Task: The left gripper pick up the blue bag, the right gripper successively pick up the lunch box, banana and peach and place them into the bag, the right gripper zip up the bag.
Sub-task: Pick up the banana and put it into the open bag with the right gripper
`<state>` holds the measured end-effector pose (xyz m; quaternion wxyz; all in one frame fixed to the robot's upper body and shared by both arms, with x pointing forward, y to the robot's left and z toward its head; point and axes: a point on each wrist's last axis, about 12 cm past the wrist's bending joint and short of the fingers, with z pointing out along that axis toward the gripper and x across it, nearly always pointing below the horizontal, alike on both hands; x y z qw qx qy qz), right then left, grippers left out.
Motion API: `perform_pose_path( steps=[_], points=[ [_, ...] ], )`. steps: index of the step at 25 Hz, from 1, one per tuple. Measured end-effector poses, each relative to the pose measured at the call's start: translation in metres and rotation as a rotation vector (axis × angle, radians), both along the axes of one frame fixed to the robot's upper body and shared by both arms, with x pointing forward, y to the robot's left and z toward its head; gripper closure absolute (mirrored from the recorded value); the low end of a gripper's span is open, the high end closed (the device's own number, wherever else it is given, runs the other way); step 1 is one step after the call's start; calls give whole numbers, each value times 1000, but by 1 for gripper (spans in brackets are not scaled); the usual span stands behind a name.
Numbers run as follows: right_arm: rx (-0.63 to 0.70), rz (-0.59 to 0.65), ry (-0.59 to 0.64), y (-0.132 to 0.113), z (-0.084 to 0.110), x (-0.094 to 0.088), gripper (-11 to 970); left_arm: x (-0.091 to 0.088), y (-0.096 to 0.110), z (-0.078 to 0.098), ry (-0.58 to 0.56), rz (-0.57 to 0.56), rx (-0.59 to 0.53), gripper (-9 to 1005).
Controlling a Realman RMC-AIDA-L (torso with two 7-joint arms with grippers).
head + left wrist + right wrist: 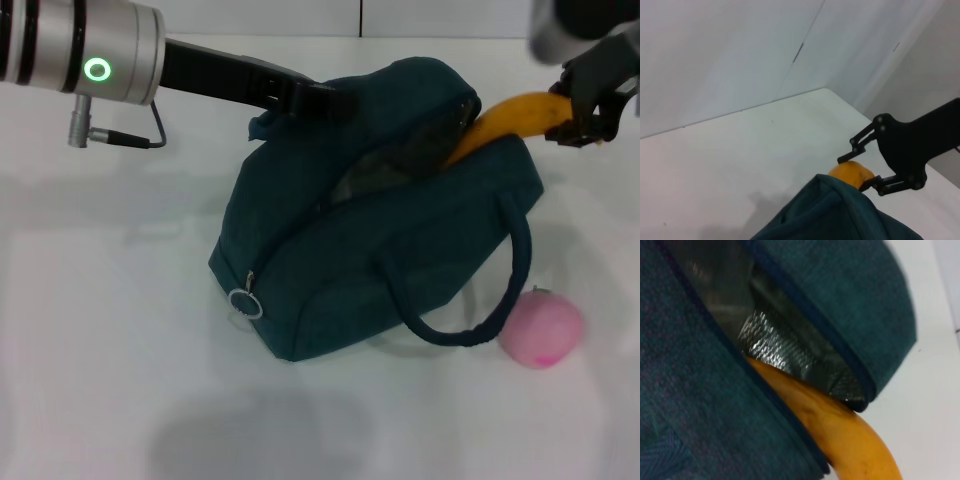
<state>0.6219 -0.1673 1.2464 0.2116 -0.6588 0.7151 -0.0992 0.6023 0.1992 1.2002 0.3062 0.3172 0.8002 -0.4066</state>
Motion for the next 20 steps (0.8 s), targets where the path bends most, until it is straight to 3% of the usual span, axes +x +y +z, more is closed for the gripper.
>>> perform_pose_path(
  steps=[9,20],
  points=[
    [-108,50,57,44,13,-6,458,1,-3,-4,20,-6,-7,934],
    [-18,95,108,68,24,-11,448,0,-3,-5,20,-6,-19,934]
  ],
)
